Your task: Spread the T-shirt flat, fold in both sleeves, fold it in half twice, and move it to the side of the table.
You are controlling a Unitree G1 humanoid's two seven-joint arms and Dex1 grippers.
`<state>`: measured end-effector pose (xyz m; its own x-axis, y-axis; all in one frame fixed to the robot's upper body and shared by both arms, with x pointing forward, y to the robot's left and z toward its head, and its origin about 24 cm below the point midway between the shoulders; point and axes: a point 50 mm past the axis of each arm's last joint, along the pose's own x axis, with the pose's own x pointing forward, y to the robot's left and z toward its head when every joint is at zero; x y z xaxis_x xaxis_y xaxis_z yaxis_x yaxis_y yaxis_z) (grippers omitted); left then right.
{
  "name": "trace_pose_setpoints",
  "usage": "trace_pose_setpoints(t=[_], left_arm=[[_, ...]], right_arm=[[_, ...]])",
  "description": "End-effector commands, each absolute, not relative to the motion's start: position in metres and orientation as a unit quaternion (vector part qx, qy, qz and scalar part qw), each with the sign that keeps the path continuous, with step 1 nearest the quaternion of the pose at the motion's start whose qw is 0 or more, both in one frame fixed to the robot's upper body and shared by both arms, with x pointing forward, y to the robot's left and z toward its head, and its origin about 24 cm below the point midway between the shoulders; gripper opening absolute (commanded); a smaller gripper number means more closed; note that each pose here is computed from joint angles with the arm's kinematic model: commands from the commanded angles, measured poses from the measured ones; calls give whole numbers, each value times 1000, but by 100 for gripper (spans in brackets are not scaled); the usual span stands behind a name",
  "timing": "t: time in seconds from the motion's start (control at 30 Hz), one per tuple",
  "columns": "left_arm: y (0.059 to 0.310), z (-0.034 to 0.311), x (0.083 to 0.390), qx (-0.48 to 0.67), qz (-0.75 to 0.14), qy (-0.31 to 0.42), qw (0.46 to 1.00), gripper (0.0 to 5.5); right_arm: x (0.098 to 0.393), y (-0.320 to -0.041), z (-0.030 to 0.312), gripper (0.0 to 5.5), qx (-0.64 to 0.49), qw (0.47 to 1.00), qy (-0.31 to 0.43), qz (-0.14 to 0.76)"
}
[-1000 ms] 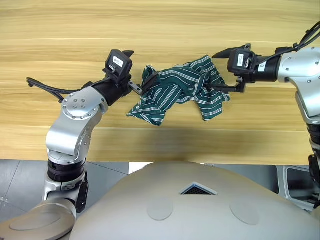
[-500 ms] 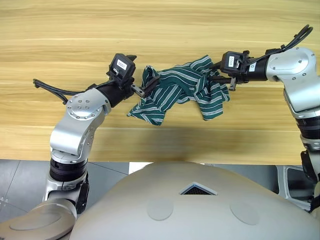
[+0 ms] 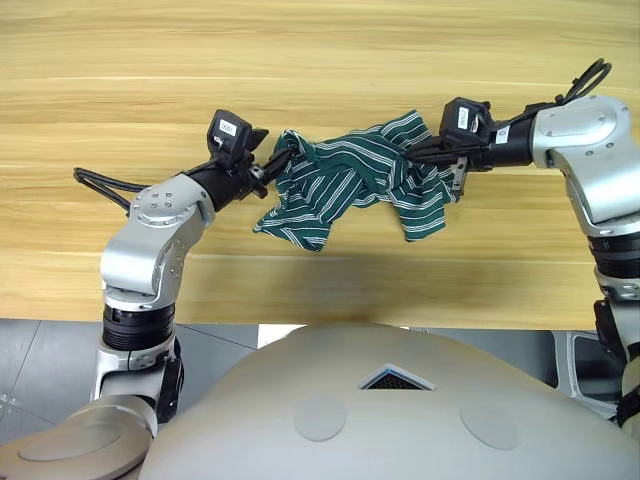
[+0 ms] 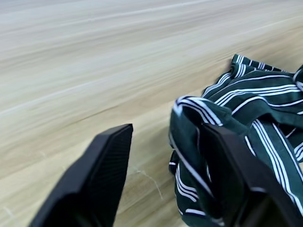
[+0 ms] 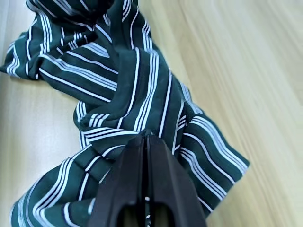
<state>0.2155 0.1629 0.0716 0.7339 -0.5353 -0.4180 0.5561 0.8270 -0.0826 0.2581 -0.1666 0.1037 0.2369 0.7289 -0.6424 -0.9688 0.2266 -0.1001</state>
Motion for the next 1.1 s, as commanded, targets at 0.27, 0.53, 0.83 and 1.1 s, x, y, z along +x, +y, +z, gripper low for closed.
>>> trace_pose_setpoints(t=[0.27, 0.53, 0.83, 1.1], left_arm=[[165, 66, 215, -6, -311, 230, 922, 79], [182, 71, 231, -27, -285, 198, 938, 3], [216, 112, 276, -24, -246, 81, 966, 3], [158, 179, 273, -10, -400, -67, 914, 3]], right_arm=[[261, -155, 126, 0, -263, 756, 187, 569], [262, -164, 128, 0, -260, 764, 183, 562], [293, -195, 170, 0, -248, 815, 110, 512], [299, -198, 240, 0, -192, 817, -44, 542]])
